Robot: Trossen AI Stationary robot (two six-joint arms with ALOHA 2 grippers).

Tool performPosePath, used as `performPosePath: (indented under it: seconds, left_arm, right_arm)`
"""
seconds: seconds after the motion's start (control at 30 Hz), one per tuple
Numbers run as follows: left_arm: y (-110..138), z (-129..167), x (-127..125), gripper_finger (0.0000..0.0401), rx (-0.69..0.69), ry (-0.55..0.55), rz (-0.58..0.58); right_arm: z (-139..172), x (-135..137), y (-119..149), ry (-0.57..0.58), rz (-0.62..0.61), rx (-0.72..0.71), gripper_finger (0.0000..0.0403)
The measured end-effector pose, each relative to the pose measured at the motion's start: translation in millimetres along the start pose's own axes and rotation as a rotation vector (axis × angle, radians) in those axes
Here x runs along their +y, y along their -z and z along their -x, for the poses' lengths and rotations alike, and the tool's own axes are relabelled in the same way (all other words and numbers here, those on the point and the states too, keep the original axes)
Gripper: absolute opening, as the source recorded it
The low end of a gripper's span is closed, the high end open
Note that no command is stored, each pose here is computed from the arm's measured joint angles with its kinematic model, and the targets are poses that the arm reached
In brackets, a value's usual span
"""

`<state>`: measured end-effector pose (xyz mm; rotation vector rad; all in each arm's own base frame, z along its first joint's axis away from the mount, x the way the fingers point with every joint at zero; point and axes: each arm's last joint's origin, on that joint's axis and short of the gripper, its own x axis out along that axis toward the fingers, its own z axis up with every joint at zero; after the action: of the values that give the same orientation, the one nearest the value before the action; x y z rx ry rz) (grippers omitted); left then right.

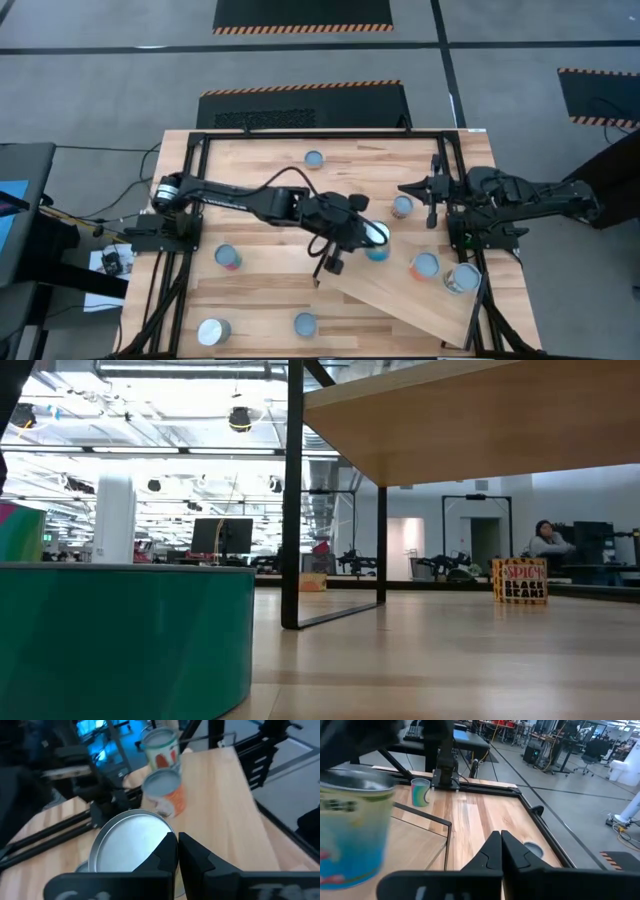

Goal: Pick and place cans onto a shelf
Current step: Put the canned cherries on the shelf

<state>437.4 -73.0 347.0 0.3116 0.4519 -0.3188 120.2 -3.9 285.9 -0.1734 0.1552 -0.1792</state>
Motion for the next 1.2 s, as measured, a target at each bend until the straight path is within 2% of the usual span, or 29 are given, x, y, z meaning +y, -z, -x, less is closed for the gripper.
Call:
performPosePath:
  seconds: [0.27,0.43,0.63,1.2]
  left_arm:
    - [-0.9,-16.5,-8.2,0.0000,-0.060,0.019,0.004]
    - [6.7,-34.6,-11.9,0.0000,-0.065,0.032,0.014]
    - [9.8,-47.0,-9.5,0.0000,-0.090,-0.030,0.019]
    - [11.7,-47.6,-10.4,0.0024,-0.070,-0.042,0.020]
  right_arm:
    - [0.0,-0.1,-0.3,0.000,0.006,-0.003,0.0008]
    - [0.1,-0.1,-0.7,0.001,0.006,-0.008,0.0004]
    - [0.1,0.3,-0.3,-0.003,0.001,-0.002,0.0009]
    - [0.2,0.3,0.0,-0.004,0.001,0.002,0.0006]
